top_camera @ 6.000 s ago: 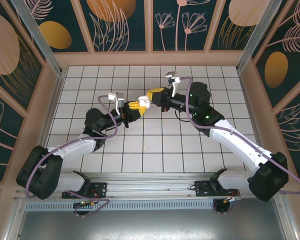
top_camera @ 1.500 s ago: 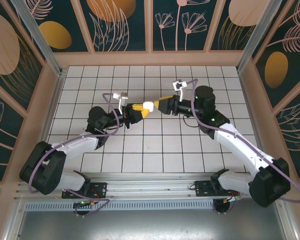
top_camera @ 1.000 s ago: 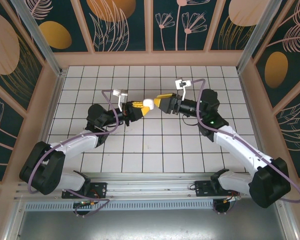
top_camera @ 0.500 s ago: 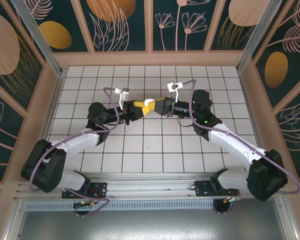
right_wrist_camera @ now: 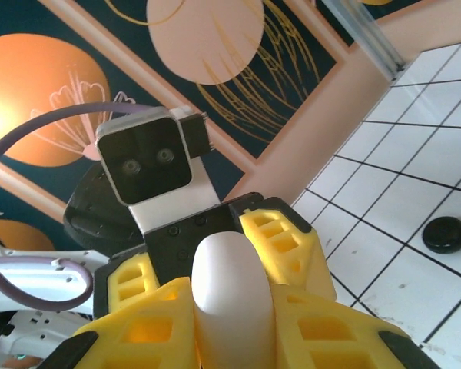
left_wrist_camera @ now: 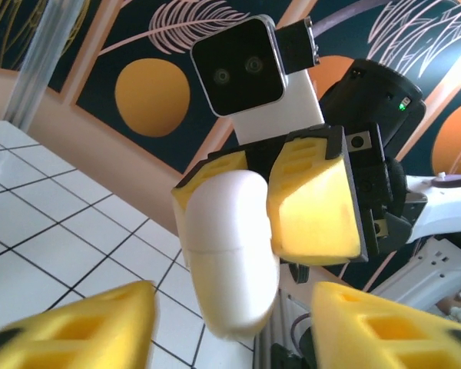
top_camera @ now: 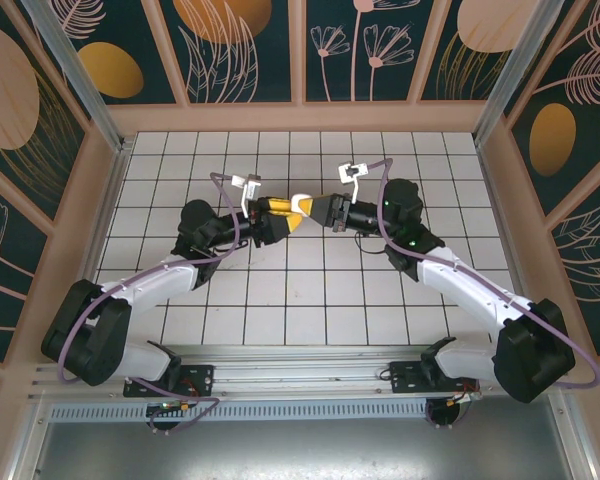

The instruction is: Insert wireless bluetooth earbuds into charging case

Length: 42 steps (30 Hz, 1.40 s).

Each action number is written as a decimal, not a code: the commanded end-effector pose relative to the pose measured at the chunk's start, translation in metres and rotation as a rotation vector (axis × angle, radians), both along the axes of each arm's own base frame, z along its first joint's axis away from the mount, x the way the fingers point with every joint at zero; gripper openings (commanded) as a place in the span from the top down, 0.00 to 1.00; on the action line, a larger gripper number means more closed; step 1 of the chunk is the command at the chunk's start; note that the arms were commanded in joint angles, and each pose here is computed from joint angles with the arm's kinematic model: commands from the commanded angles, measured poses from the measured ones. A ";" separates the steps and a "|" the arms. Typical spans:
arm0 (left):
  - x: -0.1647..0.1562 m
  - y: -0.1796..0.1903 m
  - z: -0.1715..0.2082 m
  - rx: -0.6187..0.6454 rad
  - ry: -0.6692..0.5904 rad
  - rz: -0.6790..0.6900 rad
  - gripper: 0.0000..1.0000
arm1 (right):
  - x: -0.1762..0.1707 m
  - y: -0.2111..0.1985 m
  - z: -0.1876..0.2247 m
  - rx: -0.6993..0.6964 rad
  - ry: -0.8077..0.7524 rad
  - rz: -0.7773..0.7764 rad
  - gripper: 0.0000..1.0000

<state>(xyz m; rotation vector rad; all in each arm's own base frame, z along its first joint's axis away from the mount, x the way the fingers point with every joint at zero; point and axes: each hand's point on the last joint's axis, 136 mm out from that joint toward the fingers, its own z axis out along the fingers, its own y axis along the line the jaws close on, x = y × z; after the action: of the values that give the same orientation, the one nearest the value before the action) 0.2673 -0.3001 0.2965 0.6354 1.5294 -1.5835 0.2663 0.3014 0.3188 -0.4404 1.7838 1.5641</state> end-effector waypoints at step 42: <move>0.045 0.070 -0.111 0.488 0.098 0.543 0.15 | 0.052 -0.100 -0.293 -0.593 0.608 -0.294 0.67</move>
<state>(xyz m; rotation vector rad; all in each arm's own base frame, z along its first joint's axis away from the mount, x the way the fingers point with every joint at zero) 0.3133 -0.2304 0.1705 0.3162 2.0380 -0.8490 0.3172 0.2071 0.0353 0.0969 2.5953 1.0956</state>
